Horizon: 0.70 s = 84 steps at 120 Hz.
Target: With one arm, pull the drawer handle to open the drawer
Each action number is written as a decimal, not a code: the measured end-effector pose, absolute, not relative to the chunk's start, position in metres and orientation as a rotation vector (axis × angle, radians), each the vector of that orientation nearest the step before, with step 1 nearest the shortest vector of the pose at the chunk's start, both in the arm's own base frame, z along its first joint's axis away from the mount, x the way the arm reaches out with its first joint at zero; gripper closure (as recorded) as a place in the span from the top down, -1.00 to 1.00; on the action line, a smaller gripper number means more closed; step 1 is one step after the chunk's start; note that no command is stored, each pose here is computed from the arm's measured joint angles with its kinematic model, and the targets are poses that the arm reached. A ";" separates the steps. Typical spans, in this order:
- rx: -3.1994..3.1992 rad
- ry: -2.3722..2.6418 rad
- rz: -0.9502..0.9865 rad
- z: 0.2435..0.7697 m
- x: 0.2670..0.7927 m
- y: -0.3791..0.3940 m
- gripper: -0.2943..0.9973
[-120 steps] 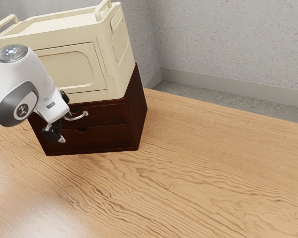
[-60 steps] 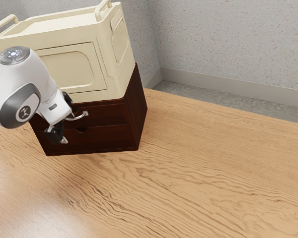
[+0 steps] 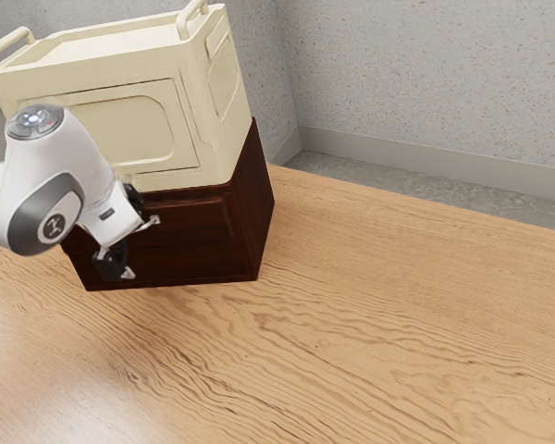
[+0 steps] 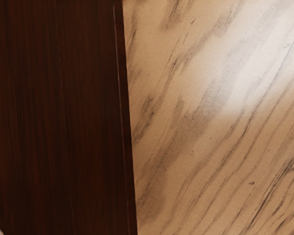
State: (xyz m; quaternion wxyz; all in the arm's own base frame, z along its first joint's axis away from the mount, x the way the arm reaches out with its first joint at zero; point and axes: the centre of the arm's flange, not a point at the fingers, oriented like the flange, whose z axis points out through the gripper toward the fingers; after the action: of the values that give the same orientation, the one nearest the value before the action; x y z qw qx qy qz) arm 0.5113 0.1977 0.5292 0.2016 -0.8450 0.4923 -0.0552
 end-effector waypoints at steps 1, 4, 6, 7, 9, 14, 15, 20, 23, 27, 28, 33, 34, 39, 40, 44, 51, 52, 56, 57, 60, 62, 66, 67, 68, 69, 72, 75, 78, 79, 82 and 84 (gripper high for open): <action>-2.361 1.377 -0.156 0.529 0.510 0.197 0.55; -2.364 1.380 -0.160 0.528 0.507 0.196 0.55; -2.366 1.382 -0.163 0.527 0.506 0.196 0.55; -2.366 1.383 -0.164 0.527 0.505 0.195 0.56; -2.368 1.384 -0.168 0.527 0.503 0.195 0.55; -2.371 1.388 -0.178 0.527 0.499 0.193 0.55; -2.372 1.388 -0.181 0.527 0.498 0.193 0.55; -2.373 1.393 -0.198 0.529 0.494 0.191 0.52; -2.374 1.397 -0.209 0.530 0.492 0.189 0.50; -2.376 1.401 -0.219 0.531 0.489 0.188 0.50; -2.377 1.402 -0.222 0.531 0.488 0.188 0.50; -2.379 1.407 -0.235 0.531 0.484 0.187 0.48; -2.380 1.408 -0.237 0.531 0.483 0.186 0.48; -2.383 1.413 -0.248 0.531 0.479 0.185 0.50; -2.384 1.414 -0.249 0.530 0.478 0.185 0.50; -2.387 1.418 -0.258 0.530 0.474 0.184 0.53; -2.390 1.424 -0.275 0.531 0.468 0.182 0.53; -2.390 1.425 -0.277 0.531 0.467 0.182 0.53; -2.392 1.428 -0.281 0.530 0.465 0.181 0.55; -2.392 1.429 -0.283 0.530 0.464 0.180 0.55; -2.394 1.432 -0.289 0.530 0.461 0.180 0.56; -2.394 1.434 -0.294 0.530 0.459 0.179 0.55; -2.396 1.438 -0.302 0.529 0.456 0.178 0.56; -2.396 1.439 -0.305 0.530 0.455 0.178 0.55; -2.396 1.440 -0.308 0.530 0.454 0.177 0.55; -2.397 1.441 -0.310 0.530 0.453 0.177 0.55; -2.397 1.443 -0.317 0.530 0.450 0.176 0.55; -2.398 1.445 -0.325 0.531 0.447 0.176 0.53; -2.397 1.446 -0.334 0.532 0.445 0.175 0.50; -2.398 1.447 -0.336 0.532 0.444 0.175 0.49; -2.398 1.449 -0.342 0.533 0.442 0.174 0.46; -2.398 1.451 -0.346 0.533 0.440 0.174 0.45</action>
State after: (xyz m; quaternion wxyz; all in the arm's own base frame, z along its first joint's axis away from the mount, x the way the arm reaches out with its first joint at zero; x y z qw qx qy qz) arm 0.4404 0.1739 0.5326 0.1580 -0.8385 0.5073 -0.1211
